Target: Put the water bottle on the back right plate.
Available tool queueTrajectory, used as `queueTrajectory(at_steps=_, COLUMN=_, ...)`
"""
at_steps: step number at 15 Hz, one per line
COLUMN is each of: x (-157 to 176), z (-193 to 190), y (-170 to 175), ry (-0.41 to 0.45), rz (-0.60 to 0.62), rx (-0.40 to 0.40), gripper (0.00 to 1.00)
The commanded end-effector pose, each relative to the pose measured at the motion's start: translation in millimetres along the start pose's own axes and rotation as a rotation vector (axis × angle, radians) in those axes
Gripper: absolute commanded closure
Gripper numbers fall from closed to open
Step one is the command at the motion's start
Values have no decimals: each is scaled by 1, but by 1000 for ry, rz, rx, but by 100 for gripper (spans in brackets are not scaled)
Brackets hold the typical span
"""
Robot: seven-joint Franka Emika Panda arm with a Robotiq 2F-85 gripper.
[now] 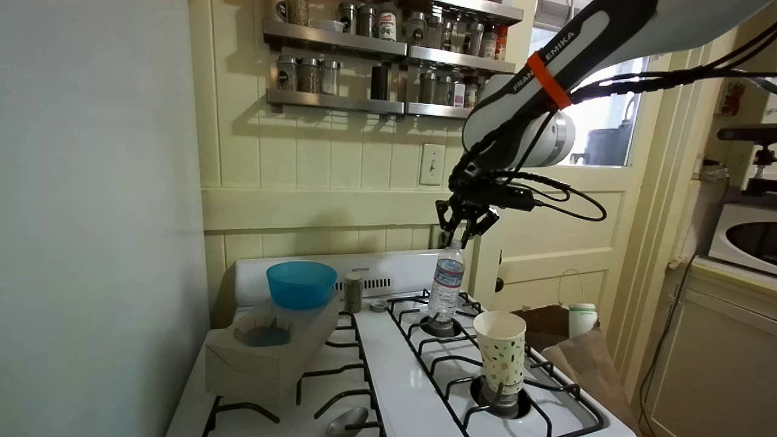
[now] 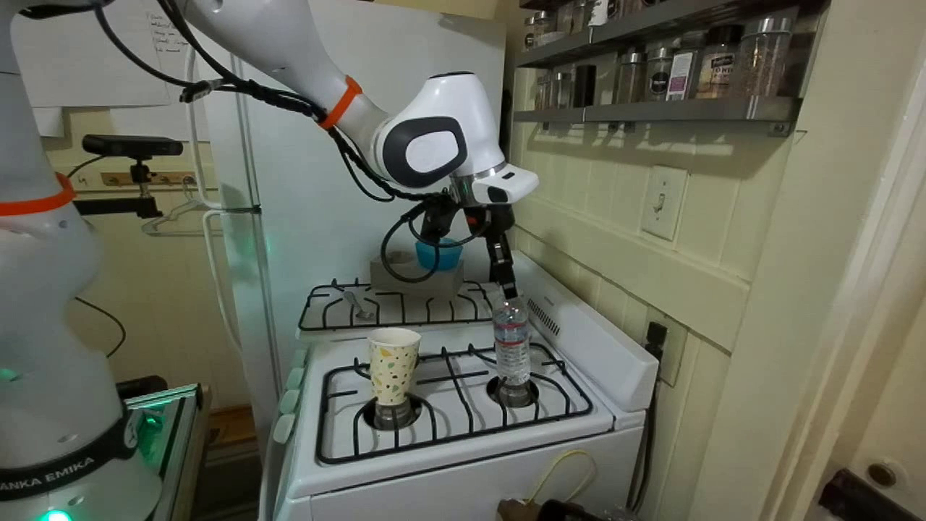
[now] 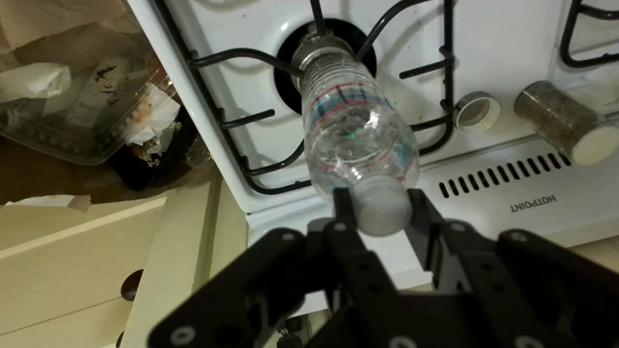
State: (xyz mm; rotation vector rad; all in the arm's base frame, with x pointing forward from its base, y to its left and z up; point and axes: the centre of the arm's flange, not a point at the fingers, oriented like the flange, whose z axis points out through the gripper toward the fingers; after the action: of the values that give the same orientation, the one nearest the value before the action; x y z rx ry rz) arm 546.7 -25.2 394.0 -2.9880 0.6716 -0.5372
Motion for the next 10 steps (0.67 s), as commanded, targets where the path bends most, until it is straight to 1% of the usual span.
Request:
queueTrajectory(at_steps=1, x=6, z=8, y=-4, ry=-13, rz=-1, rx=10, gripper=92)
queueTrajectory(at_steps=2, x=7, z=7, y=-5, ry=-13, rz=-1, rx=8, gripper=92)
queueTrajectory(at_steps=3, x=9, z=6, y=-6, ry=-11, rz=-1, rx=2, gripper=51)
queueTrajectory(at_steps=4, x=10, z=4, y=-7, ry=-7, rz=-3, rx=1, gripper=41)
queueTrajectory(at_steps=6, x=13, z=-7, y=-12, ry=18, rz=-12, rx=7, gripper=29)
queueTrajectory(at_steps=9, x=18, z=-38, y=-24, ry=84, rz=-42, rx=31, gripper=5)
queueTrajectory(at_steps=10, x=18, z=-49, y=-29, ry=102, rz=-57, rx=44, gripper=1)
